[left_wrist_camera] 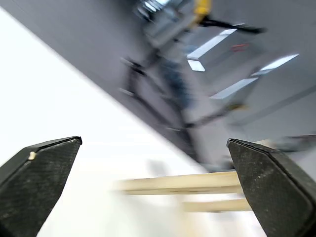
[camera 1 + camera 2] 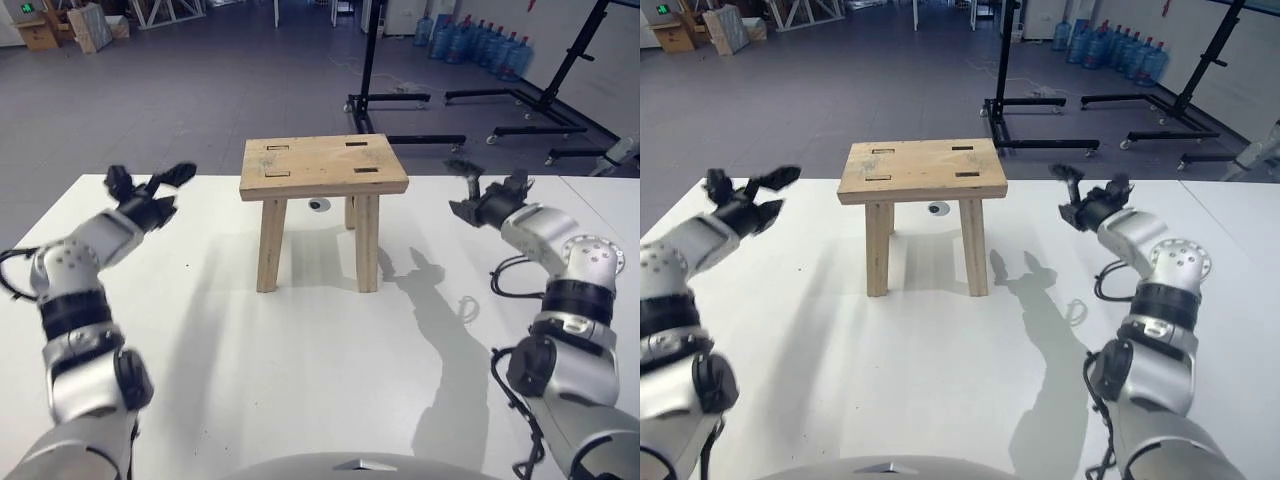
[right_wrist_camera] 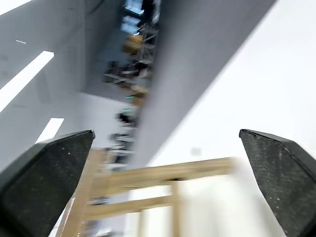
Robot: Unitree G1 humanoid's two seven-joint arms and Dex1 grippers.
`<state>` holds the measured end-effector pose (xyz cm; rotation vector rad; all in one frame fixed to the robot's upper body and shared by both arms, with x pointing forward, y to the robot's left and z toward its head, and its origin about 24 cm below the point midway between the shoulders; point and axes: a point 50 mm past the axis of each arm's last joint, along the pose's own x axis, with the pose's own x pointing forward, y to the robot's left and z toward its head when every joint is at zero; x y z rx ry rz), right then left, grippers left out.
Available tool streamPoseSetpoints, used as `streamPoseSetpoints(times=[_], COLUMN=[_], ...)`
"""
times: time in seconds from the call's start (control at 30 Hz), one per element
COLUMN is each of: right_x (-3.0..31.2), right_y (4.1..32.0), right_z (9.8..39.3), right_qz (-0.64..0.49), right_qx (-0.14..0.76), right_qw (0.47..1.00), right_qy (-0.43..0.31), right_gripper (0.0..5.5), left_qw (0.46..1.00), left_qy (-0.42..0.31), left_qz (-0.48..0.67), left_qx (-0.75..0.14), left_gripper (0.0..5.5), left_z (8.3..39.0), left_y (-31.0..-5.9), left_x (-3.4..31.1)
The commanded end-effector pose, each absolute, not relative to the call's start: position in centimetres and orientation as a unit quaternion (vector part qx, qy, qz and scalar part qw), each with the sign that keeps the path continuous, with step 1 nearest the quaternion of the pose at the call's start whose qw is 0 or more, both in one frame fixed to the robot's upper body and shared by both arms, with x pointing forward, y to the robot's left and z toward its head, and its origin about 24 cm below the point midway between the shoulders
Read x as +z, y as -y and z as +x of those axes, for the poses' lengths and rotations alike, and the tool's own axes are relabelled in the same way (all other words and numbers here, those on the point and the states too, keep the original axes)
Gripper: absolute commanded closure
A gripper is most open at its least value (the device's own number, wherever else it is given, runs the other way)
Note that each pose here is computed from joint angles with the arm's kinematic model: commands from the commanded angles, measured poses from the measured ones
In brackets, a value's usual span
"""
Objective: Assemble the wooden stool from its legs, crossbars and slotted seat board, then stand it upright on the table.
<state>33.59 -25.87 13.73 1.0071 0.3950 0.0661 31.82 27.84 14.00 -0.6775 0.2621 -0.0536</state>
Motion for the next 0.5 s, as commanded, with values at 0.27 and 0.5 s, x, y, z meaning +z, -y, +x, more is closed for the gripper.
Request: streamPoseSetpoints(times=[0.27, 0.5], right_x=[8.6, 9.1], right_y=[19.5, 19.7], right_z=[26.5, 27.1], right_qz=[-0.002, -0.011], right_qx=[-0.084, -0.112], right_qw=[0.996, 0.993], right_qy=[-0.015, 0.029], right_gripper=[0.12, 0.12], left_qw=[0.998, 0.994], left_qy=[0.029, 0.050], left_qz=[0.013, -0.030], left_qx=[0.060, 0.094], left_gripper=[0.10, 0.10], left_z=[22.0, 22.8], left_y=[-19.3, -20.7], left_x=[10.4, 10.5])
